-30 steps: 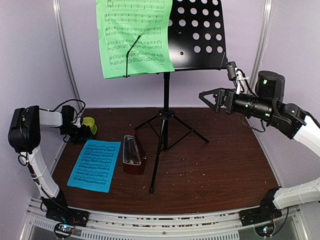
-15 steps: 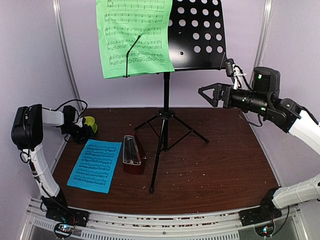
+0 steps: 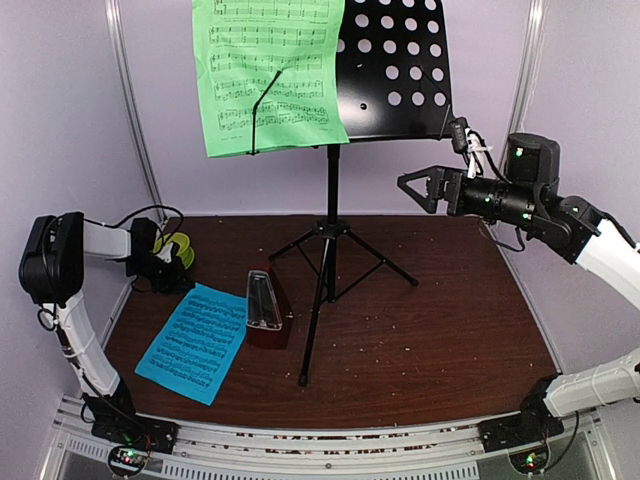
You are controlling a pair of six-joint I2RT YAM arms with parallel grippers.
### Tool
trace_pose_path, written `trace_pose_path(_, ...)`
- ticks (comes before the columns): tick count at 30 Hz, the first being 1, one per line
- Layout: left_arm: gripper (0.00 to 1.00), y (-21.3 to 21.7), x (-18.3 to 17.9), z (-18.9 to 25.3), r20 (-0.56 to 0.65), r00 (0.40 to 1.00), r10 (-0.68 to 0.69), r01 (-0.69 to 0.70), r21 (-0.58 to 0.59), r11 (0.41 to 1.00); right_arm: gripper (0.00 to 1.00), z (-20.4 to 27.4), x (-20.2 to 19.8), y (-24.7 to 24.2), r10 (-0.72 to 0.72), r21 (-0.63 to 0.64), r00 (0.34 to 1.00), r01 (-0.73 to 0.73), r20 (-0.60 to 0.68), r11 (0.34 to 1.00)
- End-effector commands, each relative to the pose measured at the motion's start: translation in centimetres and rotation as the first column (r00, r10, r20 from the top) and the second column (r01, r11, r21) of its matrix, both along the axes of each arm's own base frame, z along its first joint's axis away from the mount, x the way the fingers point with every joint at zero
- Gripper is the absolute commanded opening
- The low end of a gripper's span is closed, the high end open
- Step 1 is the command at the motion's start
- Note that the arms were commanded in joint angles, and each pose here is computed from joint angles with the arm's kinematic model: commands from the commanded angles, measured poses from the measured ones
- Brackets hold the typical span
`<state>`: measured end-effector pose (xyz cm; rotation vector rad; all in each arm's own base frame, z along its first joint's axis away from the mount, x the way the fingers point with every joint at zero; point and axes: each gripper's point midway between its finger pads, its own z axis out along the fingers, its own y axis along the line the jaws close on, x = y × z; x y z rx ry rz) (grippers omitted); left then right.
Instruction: Set up the instrument practice props
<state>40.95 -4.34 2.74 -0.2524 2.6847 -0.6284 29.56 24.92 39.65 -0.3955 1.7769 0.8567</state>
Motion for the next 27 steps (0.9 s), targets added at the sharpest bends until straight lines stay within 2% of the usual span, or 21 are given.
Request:
trace_pose_path(1, 0.13, -0.6, 0.7, 3.6, 0.096, 0.995, -0.017, 0.018, -0.012, 1.0, 0.99, 2.2, -0.4, -0.3, 0.011, 0.028, 0.998, -0.012, 0.061, 1.0)
trace_pose_path(4, 0.01, -0.8, 0.5, 5.1, 0.112, 0.993, -0.022, 0.023, -0.002, 1.0, 0.99, 2.4, -0.8, -0.5, 0.015, 0.034, 0.998, -0.017, 0.068, 0.999)
trace_pose_path(13, 0.0, -1.0, -1.1, 8.4, 0.16, 0.987, -0.031, 0.025, 0.034, 0.999, 0.99, 2.5, -1.4, -0.4, 0.038, 0.069, 0.997, -0.043, 0.073, 0.997)
trace_pose_path(14, 0.05, -1.1, -1.3, 8.2, 0.155, 0.987, -0.033, 0.028, 0.034, 0.999, 0.99, 2.6, -1.5, -0.3, 0.041, 0.073, 0.996, -0.046, 0.074, 0.996)
trace_pose_path(16, 0.26, -1.1, -1.5, 7.7, 0.137, 0.99, -0.04, 0.035, 0.034, 0.999, 0.99, 2.5, -1.6, -0.2, 0.048, 0.076, 0.996, -0.053, 0.073, 0.996)
trace_pose_path(18, 0.39, -0.9, -1.5, 6.9, 0.112, 0.992, -0.05, 0.045, 0.052, 0.998, 0.99, 2.5, -1.6, -0.2, 0.051, 0.078, 0.996, -0.056, 0.073, 0.995)
trace_pose_path(20, 0.47, -0.5, -1.2, 6.3, 0.09, 0.994, -0.061, 0.054, 0.082, 0.995, 0.99, 2.6, -1.6, -0.2, 0.05, 0.081, 0.996, -0.056, 0.072, 0.995)
trace_pose_path(24, 0.54, 0.3, -0.6, 4.8, 0.031, 0.996, -0.089, 0.084, 0.139, 0.987, 1.0, 2.6, -1.6, -0.3, 0.044, 0.087, 0.997, -0.049, 0.063, 0.995)
trace_pose_path(27, 0.65, 0.6, -0.5, 3.5, -0.021, 0.995, -0.101, 0.103, 0.16, 0.982, 1.0, 2.5, -1.5, -0.4, 0.035, 0.092, 0.998, -0.04, 0.051, 0.995)
